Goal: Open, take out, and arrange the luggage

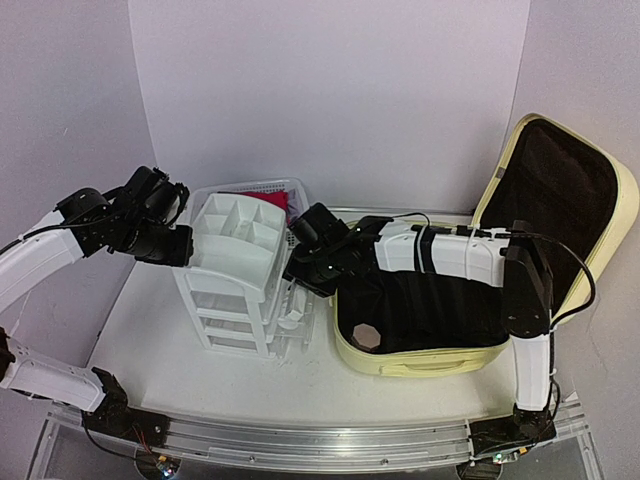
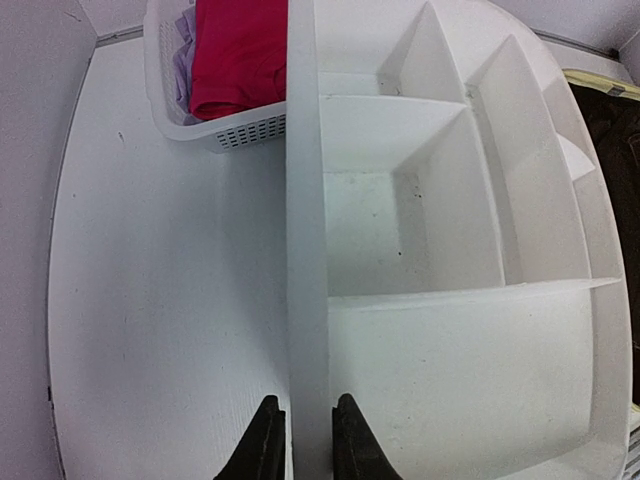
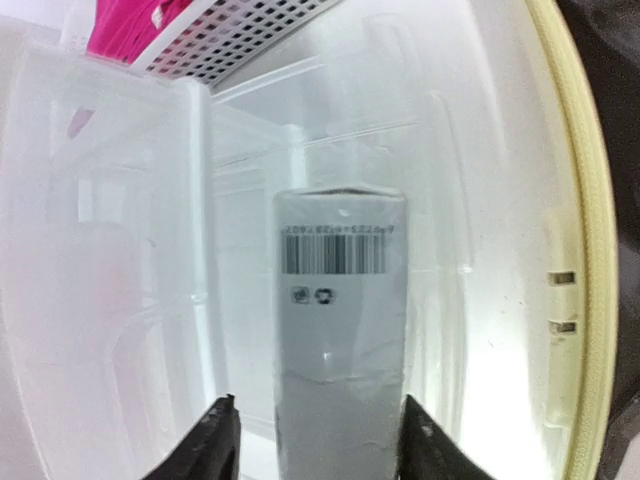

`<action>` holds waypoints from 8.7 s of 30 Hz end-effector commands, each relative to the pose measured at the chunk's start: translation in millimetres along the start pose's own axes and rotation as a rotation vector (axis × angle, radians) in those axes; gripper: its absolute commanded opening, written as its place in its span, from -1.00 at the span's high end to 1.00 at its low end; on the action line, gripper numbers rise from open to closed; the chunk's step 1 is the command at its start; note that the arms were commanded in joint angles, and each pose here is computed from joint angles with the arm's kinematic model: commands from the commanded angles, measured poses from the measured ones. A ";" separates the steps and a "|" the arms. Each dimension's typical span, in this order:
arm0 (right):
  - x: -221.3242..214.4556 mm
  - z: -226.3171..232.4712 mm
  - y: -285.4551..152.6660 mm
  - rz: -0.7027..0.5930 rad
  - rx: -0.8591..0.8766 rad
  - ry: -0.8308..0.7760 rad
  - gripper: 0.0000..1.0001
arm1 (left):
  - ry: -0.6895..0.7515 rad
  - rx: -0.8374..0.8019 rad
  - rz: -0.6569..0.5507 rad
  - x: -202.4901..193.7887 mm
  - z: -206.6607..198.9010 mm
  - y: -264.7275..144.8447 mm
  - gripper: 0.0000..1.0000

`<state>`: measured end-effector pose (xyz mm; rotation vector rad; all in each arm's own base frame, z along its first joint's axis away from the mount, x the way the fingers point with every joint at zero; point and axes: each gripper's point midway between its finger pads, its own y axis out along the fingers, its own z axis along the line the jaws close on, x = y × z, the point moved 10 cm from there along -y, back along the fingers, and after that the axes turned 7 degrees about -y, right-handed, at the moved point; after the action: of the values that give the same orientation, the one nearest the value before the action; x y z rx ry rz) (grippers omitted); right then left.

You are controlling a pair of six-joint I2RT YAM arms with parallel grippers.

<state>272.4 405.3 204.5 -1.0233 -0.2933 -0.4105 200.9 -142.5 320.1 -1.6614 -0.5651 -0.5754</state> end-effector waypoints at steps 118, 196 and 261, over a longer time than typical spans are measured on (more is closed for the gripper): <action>-24.6 -15.8 44.3 0.034 -0.002 -0.264 0.25 | 0.023 0.027 0.056 -11.8 7.6 -0.4 0.67; -44.2 -48.0 13.8 0.034 -0.471 -0.380 0.57 | 0.004 0.192 -0.033 -18.2 33.4 -15.6 0.67; 42.4 -164.3 -96.8 0.504 -0.001 -0.604 -0.97 | 0.028 0.283 -0.655 132.4 -4.8 -65.2 -0.97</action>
<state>256.3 183.5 179.1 -1.3388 -0.4675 0.3967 242.6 -125.8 449.4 -1.2466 -1.0716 -0.9503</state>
